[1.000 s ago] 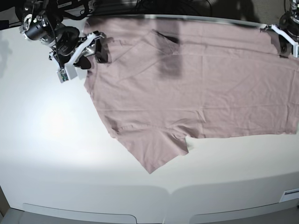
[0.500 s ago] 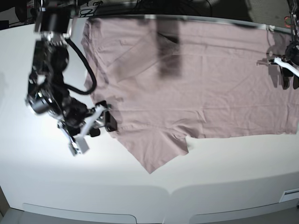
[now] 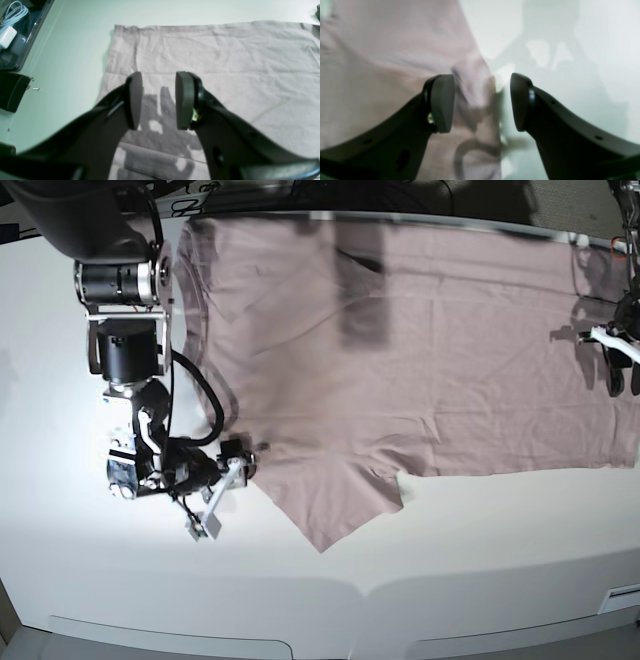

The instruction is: Fold the T-shirt properly

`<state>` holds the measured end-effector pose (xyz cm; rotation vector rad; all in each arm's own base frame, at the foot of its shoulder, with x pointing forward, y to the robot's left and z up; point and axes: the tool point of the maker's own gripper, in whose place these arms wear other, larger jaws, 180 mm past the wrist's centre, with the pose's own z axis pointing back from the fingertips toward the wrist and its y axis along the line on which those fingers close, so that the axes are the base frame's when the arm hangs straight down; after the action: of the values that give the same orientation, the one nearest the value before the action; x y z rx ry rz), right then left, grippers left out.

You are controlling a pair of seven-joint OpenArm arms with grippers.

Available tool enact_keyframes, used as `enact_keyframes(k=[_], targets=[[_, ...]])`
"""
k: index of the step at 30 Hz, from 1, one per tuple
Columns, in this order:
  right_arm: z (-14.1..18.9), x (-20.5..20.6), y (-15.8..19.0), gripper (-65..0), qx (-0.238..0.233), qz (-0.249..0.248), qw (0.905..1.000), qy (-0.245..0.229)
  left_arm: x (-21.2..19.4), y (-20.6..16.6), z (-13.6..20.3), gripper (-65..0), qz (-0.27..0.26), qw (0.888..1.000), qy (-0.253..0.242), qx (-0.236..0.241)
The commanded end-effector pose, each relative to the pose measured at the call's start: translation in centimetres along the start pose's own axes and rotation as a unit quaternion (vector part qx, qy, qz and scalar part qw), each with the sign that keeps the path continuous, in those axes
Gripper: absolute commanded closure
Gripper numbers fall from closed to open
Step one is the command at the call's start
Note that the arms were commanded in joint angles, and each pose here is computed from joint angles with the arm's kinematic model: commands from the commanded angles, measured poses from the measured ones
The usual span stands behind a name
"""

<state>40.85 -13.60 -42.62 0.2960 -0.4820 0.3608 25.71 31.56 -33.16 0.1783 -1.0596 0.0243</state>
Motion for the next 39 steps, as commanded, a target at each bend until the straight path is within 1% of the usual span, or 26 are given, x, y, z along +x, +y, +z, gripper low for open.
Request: enact_keyframes(k=[1, 3, 9, 13, 18, 19, 20, 21, 23, 24, 28, 32, 35, 38, 39], targets=[[0.6, 1.9, -0.4, -35.2, -0.002, 0.002, 0.9998, -0.018, 1.5, 0.4, 0.1, -21.7, -0.006, 1.0, -0.024, 0.003], [0.1, 1.0, -0.3, -35.2, 0.002, -0.005, 1.0, -0.004, 1.5, 0.4, 0.1, -21.7, -0.006, 1.0, -0.023, 0.003], [-0.1, 0.3, -0.3, -35.2, 0.005, -0.009, 0.9999, 0.01, 1.4, 0.4, 0.1, -21.7, -0.006, 1.0, -0.021, 0.003], [-0.4, -0.6, 0.6, -35.2, 0.014, -0.008, 0.9991, 0.039, 1.5, 0.4, 0.1, -21.7, -0.006, 1.0, -0.023, 0.003], [-0.5, -0.7, 0.7, -35.0, 0.012, -0.005, 0.999, 0.042, 1.5, 0.4, 0.1, -21.7, -0.006, 1.0, -0.023, 0.003], [-0.5, -0.8, 0.7, -32.9, 0.012, -0.006, 0.9989, 0.045, 1.5, 0.4, 0.1, -21.7, -0.006, 1.0, -0.023, 0.003], [-0.5, -0.8, 0.7, -28.3, 0.012, -0.006, 0.9988, 0.047, 1.5, 0.4, 0.1, -21.7, -0.006, 1.0, -0.023, 0.003], [-0.5, -0.9, 0.7, -21.3, 0.011, -0.008, 0.9987, 0.048, 1.5, 0.4, 0.1, -21.7, -0.006, 1.0, -0.023, 0.003], [-0.5, -0.9, 0.6, -4.4, 0.008, -0.012, 0.9987, 0.05, 1.6, 0.4, 0.1, -21.7, -0.006, 1.0, -0.024, 0.003], [-0.5, -0.9, 0.5, 0.0, 0.008, -0.012, 0.9987, 0.05, 1.6, 0.4, 0.1, -21.7, -0.006, 1.0, -0.024, 0.003], [-0.5, -0.9, 0.6, 0.0, 0.008, -0.012, 0.9987, 0.049, 2.0, 0.4, 0.0, -21.7, -0.006, 0.999, -0.032, 0.003], [-0.5, -0.9, 0.6, 0.0, 0.009, -0.013, 0.9987, 0.049, 3.1, 1.2, -1.1, -21.7, -0.007, 0.999, -0.038, 0.008], [-0.5, -0.9, 0.6, 0.0, 0.009, -0.013, 0.9987, 0.049, 3.3, 1.8, -3.2, -21.7, -0.017, 1.0, -0.008, -0.016], [-0.5, -0.9, 0.6, 0.0, 0.009, -0.013, 0.9987, 0.048, 3.9, 3.5, -5.7, -21.7, 0.022, 0.999, 0.001, -0.026], [-0.5, -0.9, 0.6, 0.0, 0.009, -0.013, 0.9987, 0.048, 4.1, 4.3, -6.6, -21.7, 0.027, 0.999, 0.004, -0.028]])
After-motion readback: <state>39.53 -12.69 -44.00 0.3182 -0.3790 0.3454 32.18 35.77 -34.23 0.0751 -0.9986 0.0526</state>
